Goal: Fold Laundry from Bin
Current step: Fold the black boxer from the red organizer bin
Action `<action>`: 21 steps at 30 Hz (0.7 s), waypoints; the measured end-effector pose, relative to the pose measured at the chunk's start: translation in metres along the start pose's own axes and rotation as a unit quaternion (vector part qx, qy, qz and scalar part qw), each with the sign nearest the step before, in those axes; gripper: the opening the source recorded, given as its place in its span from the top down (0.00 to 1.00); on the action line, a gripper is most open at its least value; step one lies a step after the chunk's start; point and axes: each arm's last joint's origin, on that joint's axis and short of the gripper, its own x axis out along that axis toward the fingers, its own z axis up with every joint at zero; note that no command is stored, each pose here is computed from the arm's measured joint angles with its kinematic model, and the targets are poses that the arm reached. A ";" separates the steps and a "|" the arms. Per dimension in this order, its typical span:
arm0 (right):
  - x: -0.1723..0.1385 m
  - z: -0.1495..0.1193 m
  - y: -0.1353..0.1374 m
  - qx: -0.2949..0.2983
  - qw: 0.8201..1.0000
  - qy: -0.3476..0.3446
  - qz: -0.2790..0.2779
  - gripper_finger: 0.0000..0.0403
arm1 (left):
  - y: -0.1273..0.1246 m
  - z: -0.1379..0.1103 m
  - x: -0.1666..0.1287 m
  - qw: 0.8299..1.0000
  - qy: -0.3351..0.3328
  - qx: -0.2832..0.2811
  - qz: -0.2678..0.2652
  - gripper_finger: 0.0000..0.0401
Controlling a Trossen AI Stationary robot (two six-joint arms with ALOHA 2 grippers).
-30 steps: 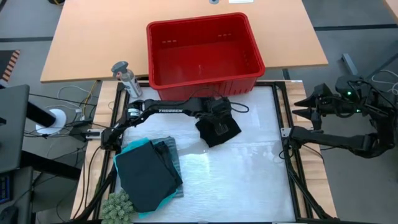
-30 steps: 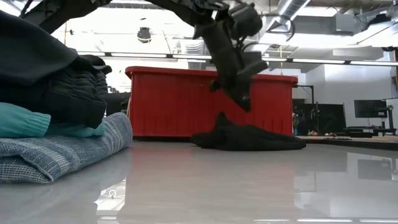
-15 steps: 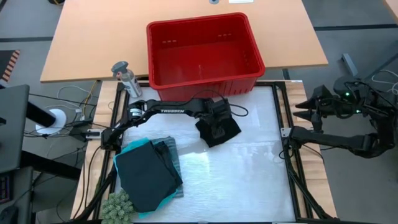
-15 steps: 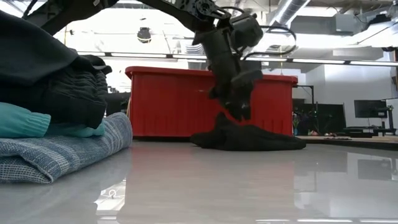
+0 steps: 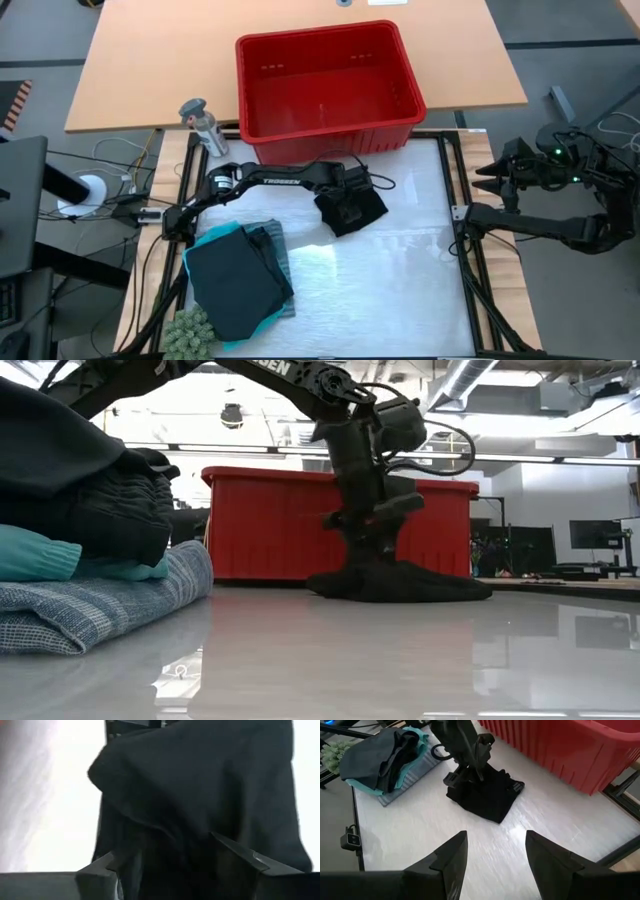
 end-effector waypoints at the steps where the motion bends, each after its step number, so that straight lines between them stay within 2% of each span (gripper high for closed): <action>1: 0.000 0.000 0.000 0.000 1.000 0.000 0.000 0.44 | 0.000 0.000 0.000 1.000 -0.003 0.000 0.011 0.49; 5: 0.000 0.000 0.000 0.000 1.000 0.000 0.000 0.44 | 0.002 0.000 0.000 1.000 -0.002 -0.002 0.009 0.57; 11: 0.000 0.000 0.001 0.005 1.000 0.002 0.013 0.44 | -0.002 -0.005 0.020 1.000 0.020 -0.005 -0.023 0.77; 17: 0.000 0.000 0.001 0.009 1.000 0.004 0.026 0.44 | -0.002 -0.005 0.020 0.999 0.022 -0.010 -0.027 0.97; 21: 0.000 0.000 0.001 0.009 1.000 0.004 0.026 0.44 | -0.002 0.003 0.004 1.000 0.017 -0.012 -0.023 0.99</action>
